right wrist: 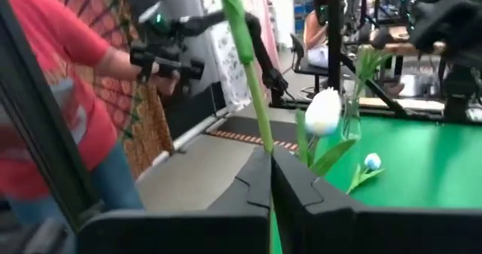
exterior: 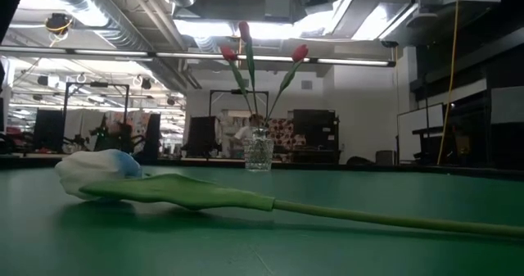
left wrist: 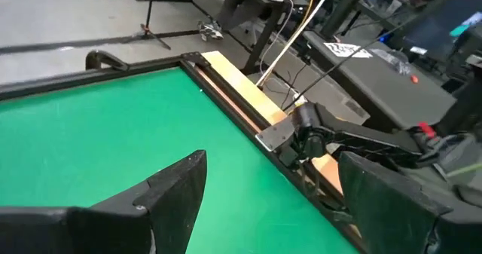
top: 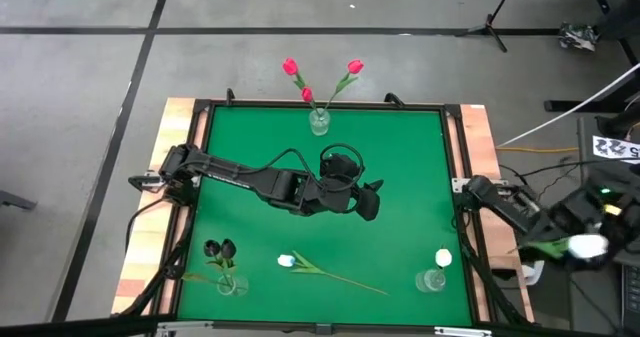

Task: Sort flowers into vase by color
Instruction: Put the top white flower into the bottom right transparent vase

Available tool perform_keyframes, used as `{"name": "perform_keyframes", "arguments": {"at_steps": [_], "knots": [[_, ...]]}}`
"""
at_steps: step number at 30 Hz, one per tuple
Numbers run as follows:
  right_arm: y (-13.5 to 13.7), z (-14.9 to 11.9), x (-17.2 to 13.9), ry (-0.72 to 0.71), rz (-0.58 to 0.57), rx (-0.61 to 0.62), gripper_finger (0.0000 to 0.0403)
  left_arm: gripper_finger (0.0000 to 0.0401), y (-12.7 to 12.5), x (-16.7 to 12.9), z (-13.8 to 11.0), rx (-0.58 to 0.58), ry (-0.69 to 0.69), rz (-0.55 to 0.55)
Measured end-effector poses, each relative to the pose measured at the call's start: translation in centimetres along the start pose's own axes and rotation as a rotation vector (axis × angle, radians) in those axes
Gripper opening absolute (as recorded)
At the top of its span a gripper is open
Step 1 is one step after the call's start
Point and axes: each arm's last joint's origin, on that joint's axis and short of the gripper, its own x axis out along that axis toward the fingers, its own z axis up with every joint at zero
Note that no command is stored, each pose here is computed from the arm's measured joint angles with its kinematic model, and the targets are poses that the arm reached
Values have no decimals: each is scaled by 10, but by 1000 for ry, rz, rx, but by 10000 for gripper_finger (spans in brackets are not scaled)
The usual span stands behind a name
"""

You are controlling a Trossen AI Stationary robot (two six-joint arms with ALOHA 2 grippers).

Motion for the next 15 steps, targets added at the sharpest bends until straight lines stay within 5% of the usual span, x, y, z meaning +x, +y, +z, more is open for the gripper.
{"name": "perform_keyframes", "arguments": {"at_steps": [10,15], "knots": [[6,59,-31,-383,-140,99,0,294,0,-1,1,-44,-2,-1],[11,63,-41,-621,-435,214,0,294,0,-3,2,-39,1,-3]]}}
